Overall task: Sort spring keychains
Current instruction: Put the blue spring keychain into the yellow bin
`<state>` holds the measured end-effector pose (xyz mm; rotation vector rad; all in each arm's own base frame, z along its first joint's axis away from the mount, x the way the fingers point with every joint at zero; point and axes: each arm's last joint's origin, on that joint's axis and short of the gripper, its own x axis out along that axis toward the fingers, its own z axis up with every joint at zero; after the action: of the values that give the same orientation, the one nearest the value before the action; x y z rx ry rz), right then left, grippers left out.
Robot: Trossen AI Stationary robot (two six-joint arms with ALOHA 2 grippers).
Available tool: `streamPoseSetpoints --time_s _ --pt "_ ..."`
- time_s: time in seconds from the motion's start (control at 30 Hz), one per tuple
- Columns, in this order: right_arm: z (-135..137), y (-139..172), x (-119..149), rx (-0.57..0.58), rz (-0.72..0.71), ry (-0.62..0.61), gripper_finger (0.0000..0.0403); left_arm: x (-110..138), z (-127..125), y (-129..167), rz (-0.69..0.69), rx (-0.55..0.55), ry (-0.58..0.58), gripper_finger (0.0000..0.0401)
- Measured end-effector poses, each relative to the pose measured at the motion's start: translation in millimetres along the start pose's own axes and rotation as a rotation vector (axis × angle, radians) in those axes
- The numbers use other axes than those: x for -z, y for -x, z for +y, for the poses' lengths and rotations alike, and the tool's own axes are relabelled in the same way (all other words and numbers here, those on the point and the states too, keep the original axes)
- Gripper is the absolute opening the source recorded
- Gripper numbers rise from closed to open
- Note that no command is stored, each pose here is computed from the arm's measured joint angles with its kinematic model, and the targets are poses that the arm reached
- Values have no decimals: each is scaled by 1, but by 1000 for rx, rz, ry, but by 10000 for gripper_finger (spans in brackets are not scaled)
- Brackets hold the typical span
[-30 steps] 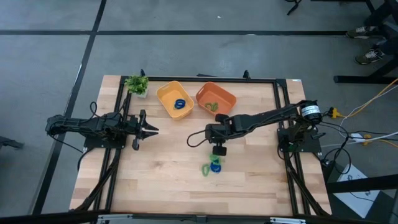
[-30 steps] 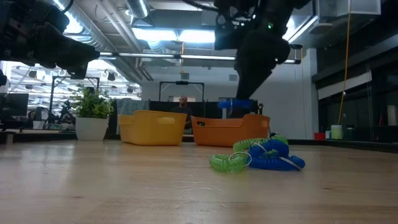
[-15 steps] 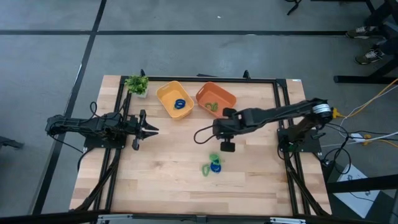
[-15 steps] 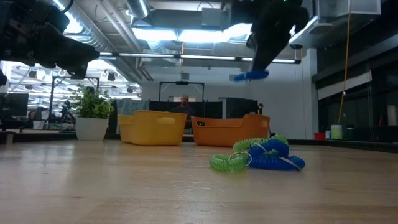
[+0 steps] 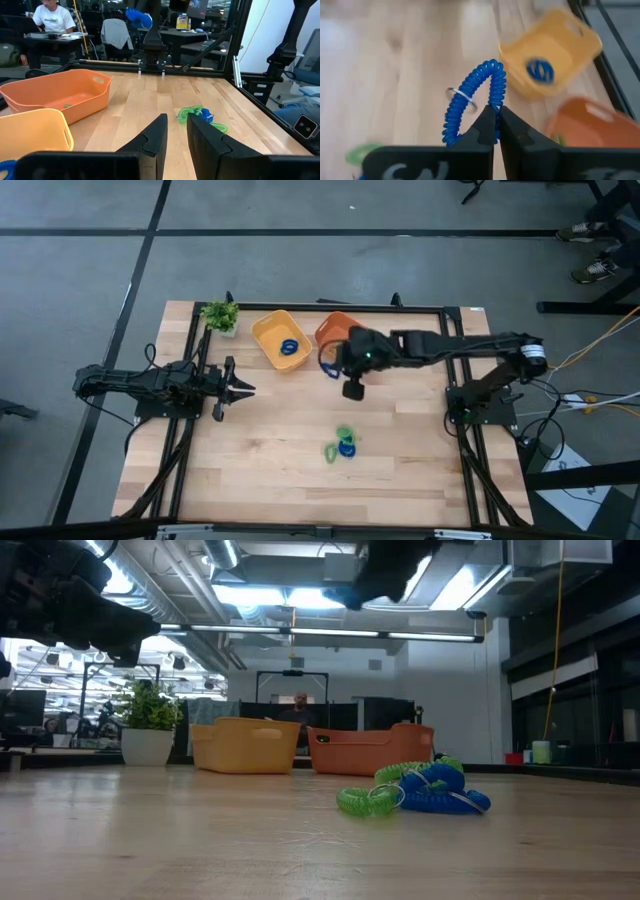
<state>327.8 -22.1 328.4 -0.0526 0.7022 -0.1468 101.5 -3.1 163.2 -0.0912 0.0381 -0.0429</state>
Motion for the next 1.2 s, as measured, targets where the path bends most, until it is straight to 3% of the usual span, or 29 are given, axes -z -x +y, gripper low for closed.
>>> streamPoseSetpoints --time_s 0.2,0.4,0.53,0.77,1.0,1.2 --pt "-21 -21 -16 24 -181 -34 13 0 0 0 0 0 0 70" --pt "-32 -66 -22 61 -312 -56 13 0 0 0 0 0 0 70" --pt "-43 -91 -14 89 -286 -34 13 0 0 0 0 0 0 70" --pt "-74 -109 -2 149 -257 -112 13 0 0 0 0 0 0 70" --pt "-86 -137 8 137 -277 -86 13 0 0 0 0 0 0 70" --pt "-94 -155 -8 140 -210 -52 13 0 0 0 0 0 0 70"
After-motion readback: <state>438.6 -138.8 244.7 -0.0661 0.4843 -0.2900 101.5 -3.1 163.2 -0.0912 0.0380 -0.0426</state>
